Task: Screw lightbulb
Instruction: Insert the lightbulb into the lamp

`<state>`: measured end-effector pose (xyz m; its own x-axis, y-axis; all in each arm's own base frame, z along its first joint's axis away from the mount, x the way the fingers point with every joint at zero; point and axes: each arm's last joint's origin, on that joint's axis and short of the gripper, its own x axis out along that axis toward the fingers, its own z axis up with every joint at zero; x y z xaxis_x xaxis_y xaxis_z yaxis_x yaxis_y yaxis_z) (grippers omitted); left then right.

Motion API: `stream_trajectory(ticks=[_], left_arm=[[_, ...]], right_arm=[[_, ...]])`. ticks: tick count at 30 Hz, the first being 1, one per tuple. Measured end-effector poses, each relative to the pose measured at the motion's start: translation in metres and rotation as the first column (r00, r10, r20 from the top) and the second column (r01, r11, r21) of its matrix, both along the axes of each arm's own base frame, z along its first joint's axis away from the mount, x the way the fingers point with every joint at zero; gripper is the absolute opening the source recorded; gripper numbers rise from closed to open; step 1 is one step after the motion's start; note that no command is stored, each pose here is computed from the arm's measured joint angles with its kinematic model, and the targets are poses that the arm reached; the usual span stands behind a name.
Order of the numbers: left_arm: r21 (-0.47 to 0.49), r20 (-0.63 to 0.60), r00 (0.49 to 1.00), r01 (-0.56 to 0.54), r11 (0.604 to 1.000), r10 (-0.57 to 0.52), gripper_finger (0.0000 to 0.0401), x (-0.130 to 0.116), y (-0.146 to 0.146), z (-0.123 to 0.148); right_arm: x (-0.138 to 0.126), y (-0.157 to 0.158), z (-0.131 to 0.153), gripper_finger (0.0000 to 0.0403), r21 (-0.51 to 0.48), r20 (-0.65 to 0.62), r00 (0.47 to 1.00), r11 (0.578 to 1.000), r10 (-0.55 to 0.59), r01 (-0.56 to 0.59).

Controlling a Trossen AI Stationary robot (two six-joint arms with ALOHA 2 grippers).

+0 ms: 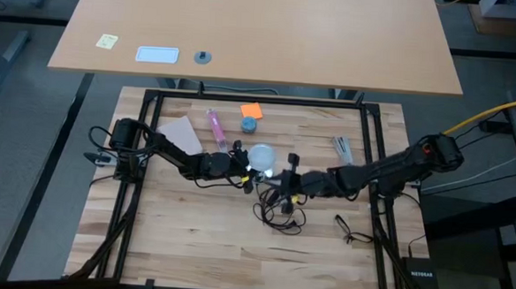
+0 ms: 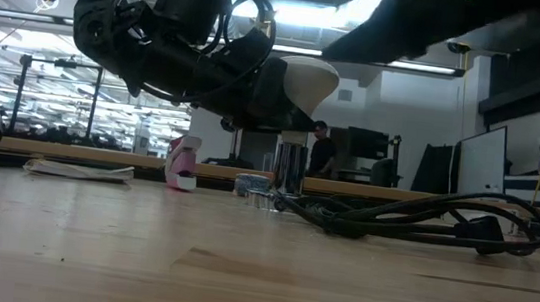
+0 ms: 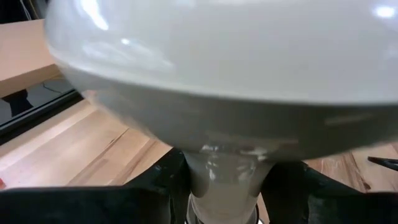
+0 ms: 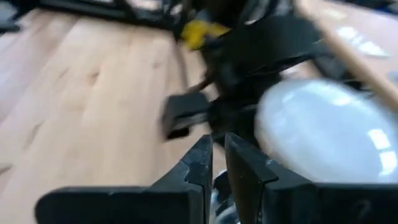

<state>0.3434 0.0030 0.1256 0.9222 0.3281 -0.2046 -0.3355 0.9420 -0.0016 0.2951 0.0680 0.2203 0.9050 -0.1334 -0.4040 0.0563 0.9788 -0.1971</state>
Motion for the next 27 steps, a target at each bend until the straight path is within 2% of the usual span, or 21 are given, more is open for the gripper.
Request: stream_trajectory(ticks=[7, 13, 27], left_arm=[[-0.001, 0.000, 1.000, -0.001, 1.000, 0.001, 0.0141, 0.000, 0.000, 0.000], [0.000, 0.001, 1.000, -0.002, 1.000, 0.002, 0.0141, 0.000, 0.000, 0.000], [0.001, 0.001, 1.000, -0.002, 1.000, 0.002, 0.0141, 0.000, 0.000, 0.000]], right_arm=[[0.001, 0.006, -0.021, 0.0050, 0.119, -0.118, 0.993, 0.993, 0.008, 0.006], [0.008, 0.009, -0.047, 0.0050, 0.147, -0.197, 0.980, 0.989, -0.003, 0.033], [0.013, 0.009, -0.052, 0.0050, 0.148, -0.178, 0.984, 0.988, -0.014, 0.041]])
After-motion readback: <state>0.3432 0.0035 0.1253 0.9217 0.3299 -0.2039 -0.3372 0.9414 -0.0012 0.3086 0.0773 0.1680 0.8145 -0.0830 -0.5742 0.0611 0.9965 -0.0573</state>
